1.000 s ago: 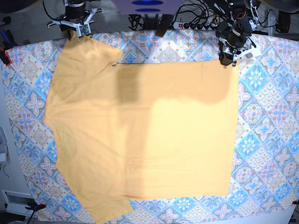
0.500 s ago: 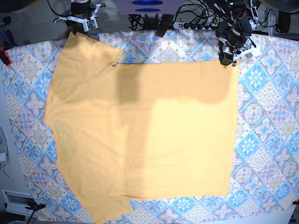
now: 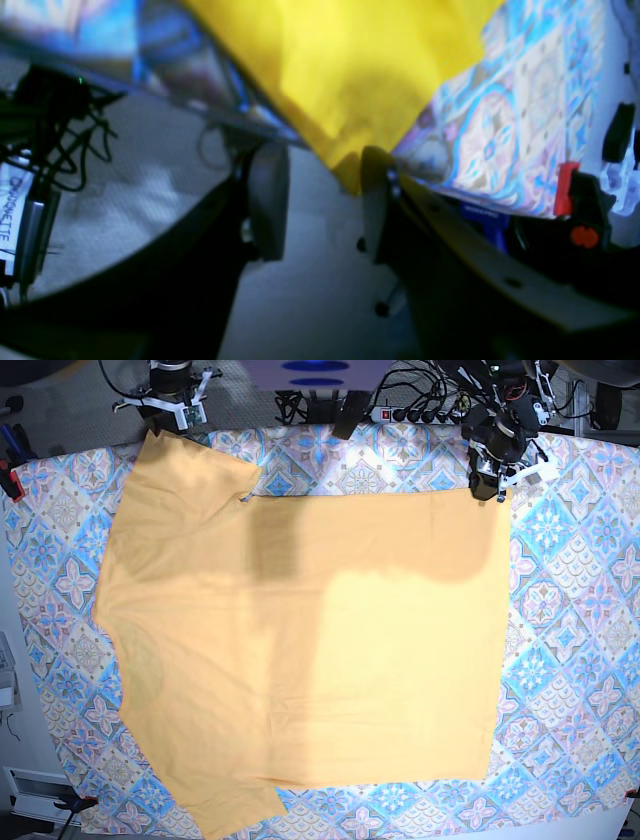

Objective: Fold the T-shirt properly
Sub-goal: 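Grasp the other shoulder corner with the right gripper, then lift both shoulder corners and pull them toward the hem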

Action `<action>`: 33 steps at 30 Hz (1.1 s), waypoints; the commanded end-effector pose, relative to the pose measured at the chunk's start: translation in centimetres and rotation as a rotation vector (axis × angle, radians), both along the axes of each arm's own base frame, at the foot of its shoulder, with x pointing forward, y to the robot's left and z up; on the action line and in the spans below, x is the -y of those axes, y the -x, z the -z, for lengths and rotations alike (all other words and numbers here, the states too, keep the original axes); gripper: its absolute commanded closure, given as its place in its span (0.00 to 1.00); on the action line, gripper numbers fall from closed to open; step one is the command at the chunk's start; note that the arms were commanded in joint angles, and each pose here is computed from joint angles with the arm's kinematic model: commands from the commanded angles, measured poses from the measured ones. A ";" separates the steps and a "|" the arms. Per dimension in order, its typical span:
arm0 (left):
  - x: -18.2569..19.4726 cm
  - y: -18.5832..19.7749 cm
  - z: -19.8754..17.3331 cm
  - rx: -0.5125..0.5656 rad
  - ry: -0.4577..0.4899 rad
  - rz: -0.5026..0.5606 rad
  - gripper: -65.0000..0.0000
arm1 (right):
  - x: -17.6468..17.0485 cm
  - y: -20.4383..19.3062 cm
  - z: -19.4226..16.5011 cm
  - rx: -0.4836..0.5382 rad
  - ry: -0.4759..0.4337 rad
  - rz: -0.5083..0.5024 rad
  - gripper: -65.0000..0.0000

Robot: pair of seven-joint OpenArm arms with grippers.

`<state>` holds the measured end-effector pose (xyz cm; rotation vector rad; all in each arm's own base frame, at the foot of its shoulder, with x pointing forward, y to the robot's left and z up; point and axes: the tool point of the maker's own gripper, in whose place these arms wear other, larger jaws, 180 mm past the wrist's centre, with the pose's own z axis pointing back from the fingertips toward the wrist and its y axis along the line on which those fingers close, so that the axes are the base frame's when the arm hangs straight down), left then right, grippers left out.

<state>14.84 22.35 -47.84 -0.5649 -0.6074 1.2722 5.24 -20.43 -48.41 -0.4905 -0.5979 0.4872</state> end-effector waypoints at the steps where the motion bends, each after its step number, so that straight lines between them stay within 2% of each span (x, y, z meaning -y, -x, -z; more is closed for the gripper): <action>1: -0.3 0.0 -0.2 0.001 -0.014 0.008 1.00 | 0.2 -0.7 -0.6 0.035 0.011 -0.017 0.64; 5: -0.3 0.0 -0.2 0.001 -0.014 0.008 1.00 | 0.5 -0.4 -0.3 0.025 0.019 -0.016 0.69; 11: -0.3 0.1 -0.2 -0.001 -0.014 0.008 1.00 | 0.6 -1.1 -0.4 0.038 0.022 -0.015 0.87; 14: -0.3 0.1 -0.2 -0.001 -0.014 0.008 1.00 | 0.6 -1.1 -0.4 0.039 0.021 -0.015 1.00; 21: -0.3 0.4 -0.1 -0.007 -0.014 0.008 1.00 | 0.3 -0.4 -0.5 0.029 0.015 -0.019 1.00; 33: -1.1 5.7 1.0 -0.118 -0.034 0.022 1.00 | 0.4 3.0 -0.4 -0.037 0.014 -0.021 1.00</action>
